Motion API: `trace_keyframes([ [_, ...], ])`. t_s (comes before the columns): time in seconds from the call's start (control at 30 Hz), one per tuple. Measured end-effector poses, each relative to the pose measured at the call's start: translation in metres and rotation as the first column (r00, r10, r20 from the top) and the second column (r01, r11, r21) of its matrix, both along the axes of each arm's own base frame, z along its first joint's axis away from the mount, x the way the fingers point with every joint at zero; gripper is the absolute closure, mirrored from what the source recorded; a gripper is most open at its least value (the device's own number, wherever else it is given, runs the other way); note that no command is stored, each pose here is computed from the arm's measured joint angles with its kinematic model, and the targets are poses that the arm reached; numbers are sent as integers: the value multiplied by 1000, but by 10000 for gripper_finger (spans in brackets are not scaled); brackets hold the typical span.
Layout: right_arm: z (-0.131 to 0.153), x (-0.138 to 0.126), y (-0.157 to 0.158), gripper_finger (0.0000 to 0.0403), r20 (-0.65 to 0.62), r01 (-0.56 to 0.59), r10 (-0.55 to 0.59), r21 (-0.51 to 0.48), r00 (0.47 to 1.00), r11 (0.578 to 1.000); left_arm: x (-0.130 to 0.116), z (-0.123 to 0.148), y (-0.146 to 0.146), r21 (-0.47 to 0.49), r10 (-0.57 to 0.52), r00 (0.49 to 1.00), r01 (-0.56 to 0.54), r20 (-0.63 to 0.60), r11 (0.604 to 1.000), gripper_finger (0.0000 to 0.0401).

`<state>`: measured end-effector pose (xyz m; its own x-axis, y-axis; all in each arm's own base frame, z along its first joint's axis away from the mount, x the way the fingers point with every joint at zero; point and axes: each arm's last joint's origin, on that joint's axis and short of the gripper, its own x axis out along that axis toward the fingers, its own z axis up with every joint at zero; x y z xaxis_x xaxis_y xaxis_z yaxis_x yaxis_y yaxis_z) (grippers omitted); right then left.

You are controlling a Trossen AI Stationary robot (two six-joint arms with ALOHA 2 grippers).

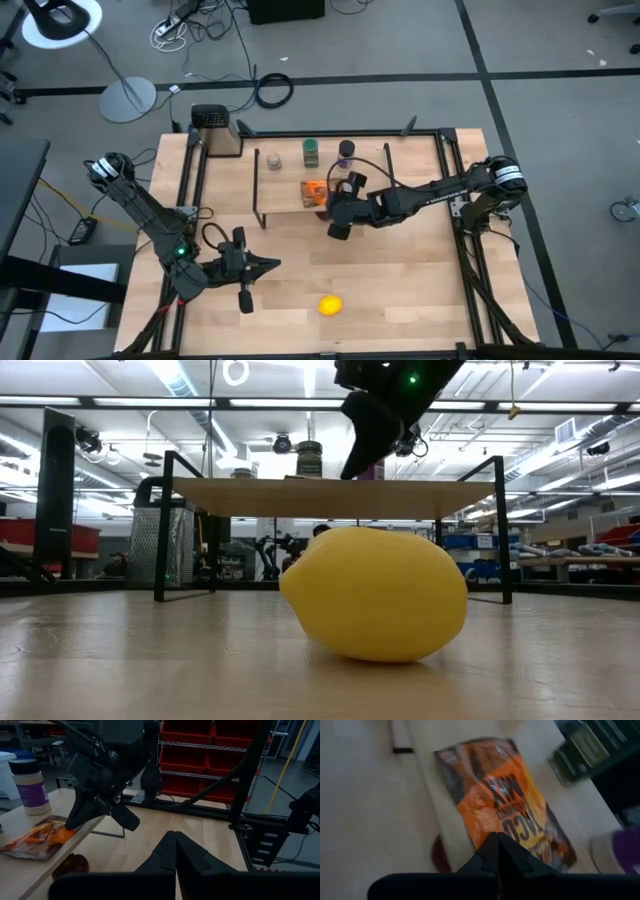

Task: Shelf spices
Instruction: Adjust the orange seasoning bag

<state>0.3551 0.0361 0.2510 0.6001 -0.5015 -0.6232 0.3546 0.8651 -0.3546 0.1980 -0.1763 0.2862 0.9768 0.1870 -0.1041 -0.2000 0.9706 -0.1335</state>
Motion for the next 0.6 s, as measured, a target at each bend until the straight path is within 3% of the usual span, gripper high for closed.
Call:
trace_keyframes([
  [0.4, -6, -18, 7, 403, -62, 159, -162, -49, 985, 986, 0, 0, 0, -1, 0, 1000, 0, 0, 1000, 397],
  [0.6, 2, -23, 31, 403, -15, 119, -121, -127, 992, 985, 0, 0, 0, 0, 0, 1000, 0, 0, 1000, 397],
])
